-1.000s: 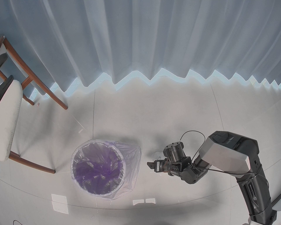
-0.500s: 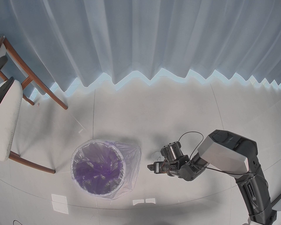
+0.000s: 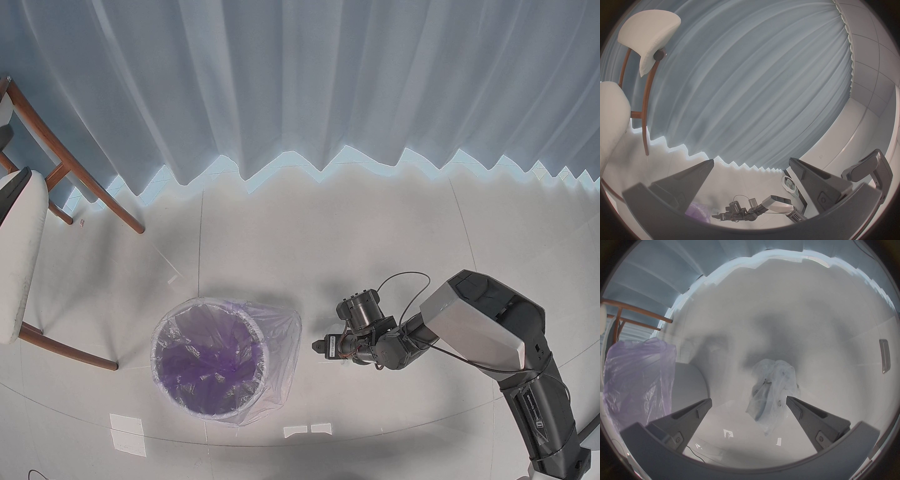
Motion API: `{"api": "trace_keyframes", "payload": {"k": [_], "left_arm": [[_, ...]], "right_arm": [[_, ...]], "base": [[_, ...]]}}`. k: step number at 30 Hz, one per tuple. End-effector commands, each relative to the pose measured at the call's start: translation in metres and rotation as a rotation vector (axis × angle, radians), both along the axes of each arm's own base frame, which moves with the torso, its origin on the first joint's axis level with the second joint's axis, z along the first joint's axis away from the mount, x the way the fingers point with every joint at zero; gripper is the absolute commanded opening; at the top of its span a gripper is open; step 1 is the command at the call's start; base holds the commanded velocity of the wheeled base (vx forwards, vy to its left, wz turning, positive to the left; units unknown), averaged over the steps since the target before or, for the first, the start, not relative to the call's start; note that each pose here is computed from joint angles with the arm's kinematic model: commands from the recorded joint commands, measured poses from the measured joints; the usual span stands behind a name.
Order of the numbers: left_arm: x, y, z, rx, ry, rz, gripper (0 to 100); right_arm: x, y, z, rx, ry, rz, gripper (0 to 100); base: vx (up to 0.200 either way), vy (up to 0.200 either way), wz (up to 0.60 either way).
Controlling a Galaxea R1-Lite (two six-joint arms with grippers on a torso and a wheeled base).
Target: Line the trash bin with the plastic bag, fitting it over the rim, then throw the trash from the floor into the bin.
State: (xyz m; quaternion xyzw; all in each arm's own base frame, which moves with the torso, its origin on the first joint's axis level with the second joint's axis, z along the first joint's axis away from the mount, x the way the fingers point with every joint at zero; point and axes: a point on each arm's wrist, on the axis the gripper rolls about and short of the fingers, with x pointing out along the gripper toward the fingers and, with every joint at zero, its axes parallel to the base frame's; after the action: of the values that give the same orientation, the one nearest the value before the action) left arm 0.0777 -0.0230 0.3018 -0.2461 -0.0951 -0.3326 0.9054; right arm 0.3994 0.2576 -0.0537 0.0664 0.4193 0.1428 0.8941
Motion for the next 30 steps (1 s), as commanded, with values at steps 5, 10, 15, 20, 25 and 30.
{"api": "trace_keyframes", "payload": {"k": [5, 10, 15, 20, 25, 30], "left_arm": [[0.0, 0.0, -0.001, 0.0, 0.003, -0.001, 100], [0.0, 0.0, -0.001, 0.0, 0.003, -0.001, 100], [0.0, 0.0, 0.0, 0.0, 0.001, -0.001, 100], [0.0, 0.0, 0.0, 0.0, 0.001, -0.001, 100], [0.0, 0.0, 0.0, 0.0, 0.001, -0.001, 100], [0.0, 0.0, 0.0, 0.0, -0.002, 0.001, 100]], "right_arm": [[0.006, 0.0, 0.0, 0.019, 0.028, -0.041, 100], [0.006, 0.0, 0.002, 0.014, 0.039, -0.044, 0], [0.007, 0.0, 0.002, 0.015, 0.054, -0.054, 0], [0.007, 0.0, 0.002, 0.016, 0.054, -0.055, 0], [0.006, 0.0, 0.002, 0.024, 0.058, -0.068, 0], [-0.001, -0.006, 0.026, -0.001, 0.009, -0.117, 0]], "base": [[0.0, 0.0, 0.0], [0.0, 0.0, 0.0], [0.0, 0.0, 0.0], [0.0, 0.0, 0.0], [0.0, 0.0, 0.0], [0.0, 0.0, 0.0]]}}
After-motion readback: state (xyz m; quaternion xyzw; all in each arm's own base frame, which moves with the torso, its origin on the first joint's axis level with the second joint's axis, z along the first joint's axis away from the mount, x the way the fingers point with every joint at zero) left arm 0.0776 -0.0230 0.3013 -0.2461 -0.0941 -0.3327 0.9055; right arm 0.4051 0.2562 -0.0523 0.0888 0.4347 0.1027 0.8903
